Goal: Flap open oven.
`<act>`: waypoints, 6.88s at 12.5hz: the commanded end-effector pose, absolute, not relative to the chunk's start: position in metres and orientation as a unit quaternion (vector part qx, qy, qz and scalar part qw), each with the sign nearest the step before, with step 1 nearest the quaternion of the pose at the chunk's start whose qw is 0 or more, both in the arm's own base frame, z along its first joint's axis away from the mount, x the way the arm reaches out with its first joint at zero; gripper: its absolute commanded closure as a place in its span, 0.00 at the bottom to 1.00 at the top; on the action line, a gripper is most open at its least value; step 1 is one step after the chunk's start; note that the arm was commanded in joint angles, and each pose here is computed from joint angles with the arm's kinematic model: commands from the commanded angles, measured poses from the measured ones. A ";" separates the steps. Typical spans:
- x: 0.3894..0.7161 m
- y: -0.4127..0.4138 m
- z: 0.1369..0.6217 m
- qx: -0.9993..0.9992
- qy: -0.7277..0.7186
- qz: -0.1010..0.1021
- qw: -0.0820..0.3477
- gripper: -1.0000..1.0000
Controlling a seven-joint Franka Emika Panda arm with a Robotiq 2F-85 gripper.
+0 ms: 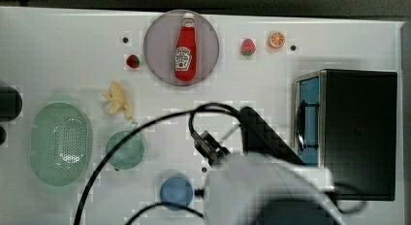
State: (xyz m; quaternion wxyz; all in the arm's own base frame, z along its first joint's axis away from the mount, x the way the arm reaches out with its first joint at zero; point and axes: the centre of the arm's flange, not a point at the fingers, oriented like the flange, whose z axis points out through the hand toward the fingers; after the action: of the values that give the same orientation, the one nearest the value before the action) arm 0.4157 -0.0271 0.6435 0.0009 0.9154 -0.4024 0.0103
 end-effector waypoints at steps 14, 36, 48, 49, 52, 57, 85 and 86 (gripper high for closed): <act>0.449 -0.083 0.567 0.957 -0.288 -0.017 0.019 0.83; 0.475 -0.257 0.373 0.994 -0.080 0.023 0.067 0.83; 0.493 -0.234 0.311 0.996 -0.049 -0.013 0.079 0.83; 0.496 -0.224 0.307 0.995 -0.044 -0.017 0.083 0.83; 0.503 -0.189 0.296 0.992 -0.025 -0.034 0.121 0.83; 0.510 -0.133 0.266 0.981 -0.023 -0.046 0.188 0.83; 0.559 -0.010 0.284 0.959 -0.224 0.059 0.166 0.83; 0.559 -0.012 0.306 0.955 -0.256 0.063 0.138 0.83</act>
State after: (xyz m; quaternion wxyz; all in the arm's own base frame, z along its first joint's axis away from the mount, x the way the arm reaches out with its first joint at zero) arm 0.5533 -0.0084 0.2891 0.1542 0.9637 -0.2134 0.0449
